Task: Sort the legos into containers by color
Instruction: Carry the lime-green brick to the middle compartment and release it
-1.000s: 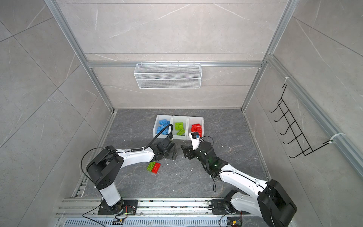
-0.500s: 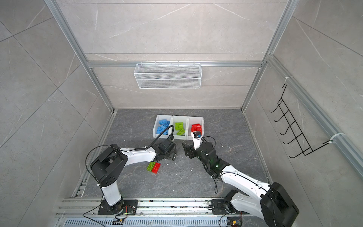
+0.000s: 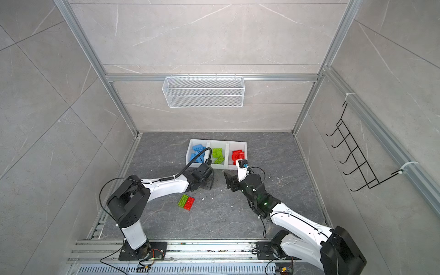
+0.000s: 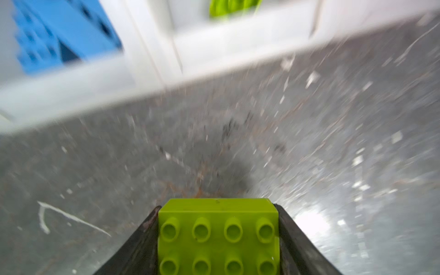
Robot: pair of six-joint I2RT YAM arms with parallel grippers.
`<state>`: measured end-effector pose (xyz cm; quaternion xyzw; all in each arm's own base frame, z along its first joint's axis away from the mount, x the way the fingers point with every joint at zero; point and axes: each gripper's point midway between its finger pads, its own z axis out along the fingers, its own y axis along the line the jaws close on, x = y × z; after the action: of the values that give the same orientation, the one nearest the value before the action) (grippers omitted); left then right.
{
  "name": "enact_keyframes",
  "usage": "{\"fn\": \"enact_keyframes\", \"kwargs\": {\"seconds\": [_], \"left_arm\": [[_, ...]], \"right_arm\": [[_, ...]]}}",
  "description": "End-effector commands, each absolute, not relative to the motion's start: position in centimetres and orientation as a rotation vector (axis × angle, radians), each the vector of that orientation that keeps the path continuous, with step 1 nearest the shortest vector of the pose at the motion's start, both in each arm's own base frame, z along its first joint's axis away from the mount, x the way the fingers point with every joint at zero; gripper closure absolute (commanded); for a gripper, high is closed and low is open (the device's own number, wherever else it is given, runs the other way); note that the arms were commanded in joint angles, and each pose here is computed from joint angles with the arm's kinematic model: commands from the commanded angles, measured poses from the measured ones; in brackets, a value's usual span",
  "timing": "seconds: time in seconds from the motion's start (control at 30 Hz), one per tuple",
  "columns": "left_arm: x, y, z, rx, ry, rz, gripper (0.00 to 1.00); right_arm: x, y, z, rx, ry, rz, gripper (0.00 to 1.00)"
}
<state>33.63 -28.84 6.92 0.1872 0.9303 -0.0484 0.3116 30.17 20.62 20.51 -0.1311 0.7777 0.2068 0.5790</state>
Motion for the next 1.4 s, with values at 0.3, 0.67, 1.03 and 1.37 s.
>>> {"fn": "enact_keyframes", "kwargs": {"seconds": [0.3,0.67,1.03,1.37], "left_arm": [[43.3,-33.0,16.0,0.575,2.236,-0.28,0.62],[47.7,-34.5,13.7,0.63,2.255,-0.258,0.58],[47.5,-33.7,16.1,0.596,2.215,-0.24,0.13],[41.0,-28.7,18.2,0.451,2.309,-0.257,0.12]], "right_arm": [[30.0,19.5,21.5,-0.24,1.778,0.474,0.21],[30.0,19.7,21.4,-0.248,1.786,0.477,0.2],[30.1,20.2,21.1,-0.264,1.799,0.489,0.2],[30.1,20.1,20.9,-0.262,1.803,0.482,0.2]]}}
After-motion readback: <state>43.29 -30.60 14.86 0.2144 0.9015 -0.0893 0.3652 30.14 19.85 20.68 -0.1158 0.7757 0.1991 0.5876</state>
